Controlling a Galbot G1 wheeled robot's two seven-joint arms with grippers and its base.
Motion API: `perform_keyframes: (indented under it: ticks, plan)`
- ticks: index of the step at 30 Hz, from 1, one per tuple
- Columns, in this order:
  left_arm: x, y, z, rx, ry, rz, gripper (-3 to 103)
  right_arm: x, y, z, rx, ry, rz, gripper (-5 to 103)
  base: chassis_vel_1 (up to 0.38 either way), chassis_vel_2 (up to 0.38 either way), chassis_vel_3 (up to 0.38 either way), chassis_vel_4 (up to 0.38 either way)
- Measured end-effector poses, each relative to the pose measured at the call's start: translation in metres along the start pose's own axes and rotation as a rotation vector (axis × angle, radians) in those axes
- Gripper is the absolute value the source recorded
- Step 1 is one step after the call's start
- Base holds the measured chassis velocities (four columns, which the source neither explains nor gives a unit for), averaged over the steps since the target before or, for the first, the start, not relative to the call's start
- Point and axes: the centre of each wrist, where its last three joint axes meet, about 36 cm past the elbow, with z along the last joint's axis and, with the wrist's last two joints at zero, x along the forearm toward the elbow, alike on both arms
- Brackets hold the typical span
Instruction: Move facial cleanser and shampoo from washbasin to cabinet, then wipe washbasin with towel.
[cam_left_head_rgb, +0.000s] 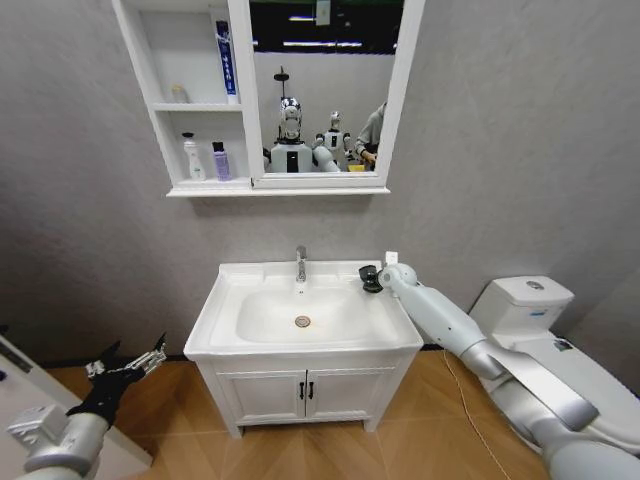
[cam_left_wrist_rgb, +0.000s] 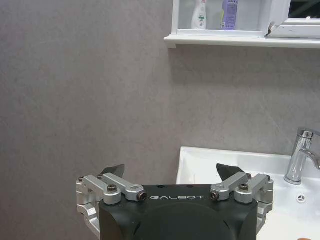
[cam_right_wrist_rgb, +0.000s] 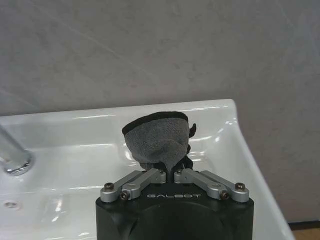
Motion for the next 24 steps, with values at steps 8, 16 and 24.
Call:
perform_keyframes:
  ticks: [8, 16, 24]
  plan:
    - [0.0, 0.0, 0.0, 0.0, 0.0, 0.0, 100, 0.026, 0.097, 0.028, 0.1, 0.038, -0.098, 2, 0.0, 0.0, 0.0, 0.0]
    - [0.0, 0.0, 0.0, 0.0, 0.0, 0.0, 100, 0.014, 0.14, 0.072, 0.243, 0.111, -0.057, 2, 0.0, 0.0, 0.0, 0.0]
    - [0.0, 0.0, 0.0, 0.0, 0.0, 0.0, 100, -0.002, 0.144, 0.092, 0.303, 0.153, 0.0, 2, 0.0, 0.0, 0.0, 0.0]
